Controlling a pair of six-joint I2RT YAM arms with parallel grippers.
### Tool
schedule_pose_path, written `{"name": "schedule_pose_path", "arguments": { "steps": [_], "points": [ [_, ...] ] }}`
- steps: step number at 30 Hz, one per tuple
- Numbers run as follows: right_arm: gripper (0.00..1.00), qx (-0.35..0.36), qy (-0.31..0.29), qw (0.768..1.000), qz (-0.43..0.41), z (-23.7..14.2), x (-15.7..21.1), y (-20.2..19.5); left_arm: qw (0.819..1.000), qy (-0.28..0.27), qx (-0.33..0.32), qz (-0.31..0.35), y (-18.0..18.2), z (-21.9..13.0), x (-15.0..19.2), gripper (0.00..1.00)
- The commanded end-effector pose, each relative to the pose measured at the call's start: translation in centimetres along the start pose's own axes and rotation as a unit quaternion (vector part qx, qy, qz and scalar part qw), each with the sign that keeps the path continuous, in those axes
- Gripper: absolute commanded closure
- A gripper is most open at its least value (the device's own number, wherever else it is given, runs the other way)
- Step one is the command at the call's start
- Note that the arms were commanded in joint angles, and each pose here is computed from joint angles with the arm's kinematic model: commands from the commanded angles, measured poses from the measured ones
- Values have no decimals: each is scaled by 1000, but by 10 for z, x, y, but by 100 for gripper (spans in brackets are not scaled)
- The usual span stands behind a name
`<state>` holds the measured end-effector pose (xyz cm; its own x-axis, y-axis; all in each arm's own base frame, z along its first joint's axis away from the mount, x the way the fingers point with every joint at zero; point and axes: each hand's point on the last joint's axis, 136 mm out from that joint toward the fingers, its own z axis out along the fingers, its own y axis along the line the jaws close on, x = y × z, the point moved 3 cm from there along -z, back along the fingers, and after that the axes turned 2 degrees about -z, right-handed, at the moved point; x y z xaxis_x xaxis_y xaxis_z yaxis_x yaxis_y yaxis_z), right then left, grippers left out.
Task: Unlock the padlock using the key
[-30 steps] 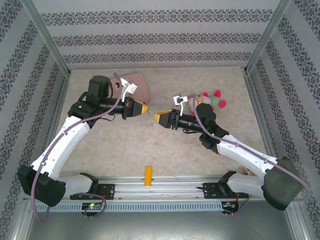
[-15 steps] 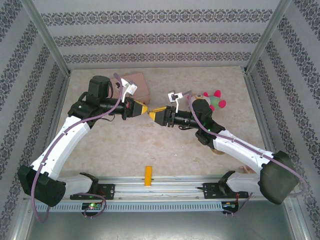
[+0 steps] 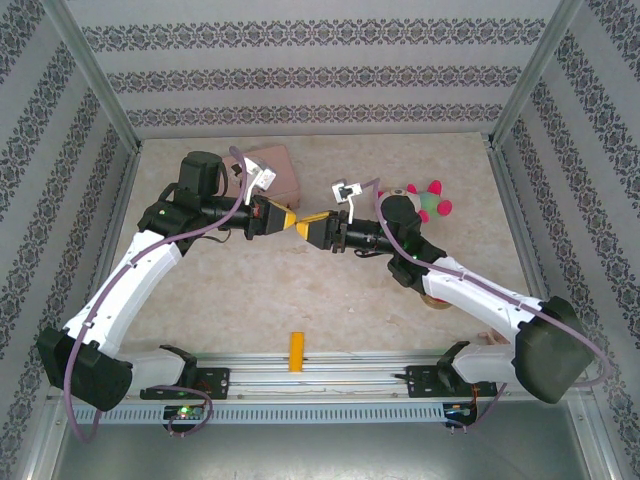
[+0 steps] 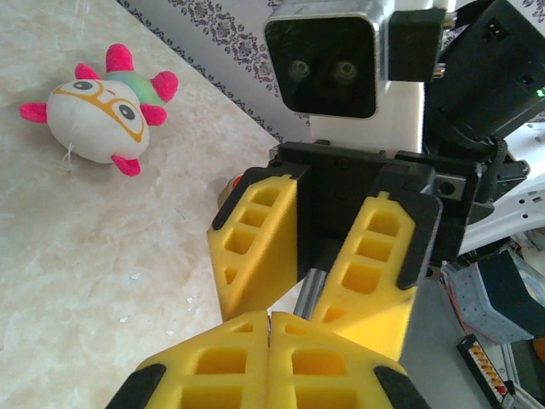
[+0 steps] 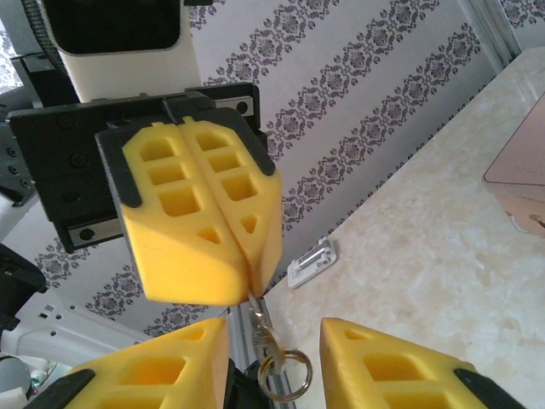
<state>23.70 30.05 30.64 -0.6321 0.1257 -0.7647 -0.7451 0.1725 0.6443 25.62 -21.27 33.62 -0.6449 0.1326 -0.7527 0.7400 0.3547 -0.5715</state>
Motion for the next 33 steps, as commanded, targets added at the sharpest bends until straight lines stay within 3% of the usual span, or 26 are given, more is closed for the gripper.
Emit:
{"name": "schedule_pose_path", "arguments": {
  "steps": [1,15,33],
  "points": [
    [68,-33,-12,999,-30,4,-12,18,1000,2,15,2,-4,3,1,100],
    [72,-38,-10,999,-31,3,-11,19,1000,-9,10,0,-2,4,-2,100],
    [65,-47,-7,998,-32,3,-10,23,1000,-15,-1,-6,3,4,-4,100]
  ]
}}
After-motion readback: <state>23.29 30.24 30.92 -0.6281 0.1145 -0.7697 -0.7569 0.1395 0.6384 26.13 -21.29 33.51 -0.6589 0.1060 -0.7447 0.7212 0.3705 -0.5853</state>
